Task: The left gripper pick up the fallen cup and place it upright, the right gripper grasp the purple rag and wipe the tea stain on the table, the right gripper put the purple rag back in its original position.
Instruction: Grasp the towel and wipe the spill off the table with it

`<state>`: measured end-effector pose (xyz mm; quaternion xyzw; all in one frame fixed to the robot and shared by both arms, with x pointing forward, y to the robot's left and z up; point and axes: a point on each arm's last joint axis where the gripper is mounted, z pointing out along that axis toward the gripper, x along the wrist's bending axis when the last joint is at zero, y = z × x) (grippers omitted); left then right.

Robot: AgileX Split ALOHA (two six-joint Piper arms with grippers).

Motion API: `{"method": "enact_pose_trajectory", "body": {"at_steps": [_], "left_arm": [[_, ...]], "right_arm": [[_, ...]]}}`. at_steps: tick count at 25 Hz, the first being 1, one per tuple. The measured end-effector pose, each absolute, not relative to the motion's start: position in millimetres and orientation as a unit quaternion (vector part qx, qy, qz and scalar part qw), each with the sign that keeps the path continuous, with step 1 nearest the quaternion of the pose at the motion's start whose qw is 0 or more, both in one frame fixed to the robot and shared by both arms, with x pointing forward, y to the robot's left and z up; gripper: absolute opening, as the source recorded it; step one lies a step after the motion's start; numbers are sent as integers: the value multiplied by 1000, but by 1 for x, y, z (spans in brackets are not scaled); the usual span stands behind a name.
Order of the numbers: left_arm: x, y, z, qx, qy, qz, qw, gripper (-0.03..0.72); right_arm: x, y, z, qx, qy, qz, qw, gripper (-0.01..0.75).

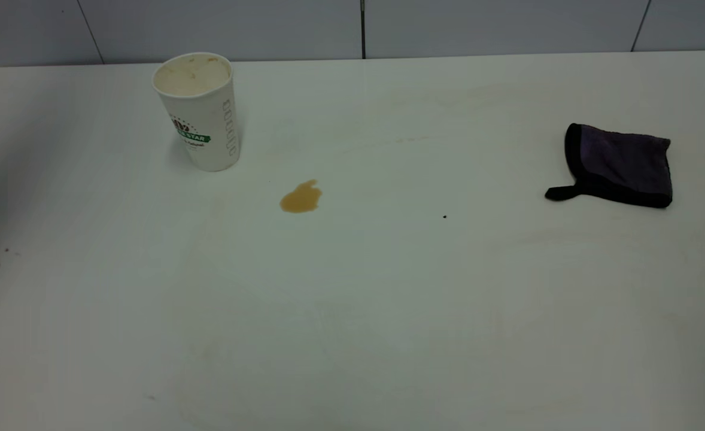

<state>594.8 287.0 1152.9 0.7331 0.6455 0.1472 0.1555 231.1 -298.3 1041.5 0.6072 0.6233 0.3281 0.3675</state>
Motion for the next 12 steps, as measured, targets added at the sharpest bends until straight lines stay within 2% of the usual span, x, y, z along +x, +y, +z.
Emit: {"method": "enact_pose_trajectory", "body": {"at_steps": [6, 12], "left_arm": [[525, 292, 1148, 717, 671, 136, 129, 589], [464, 295, 1144, 714, 674, 138, 132, 589]], "right_arm": [[231, -298, 1041, 607, 623, 328, 368, 238], [231, -298, 1041, 607, 623, 328, 368, 238]]}}
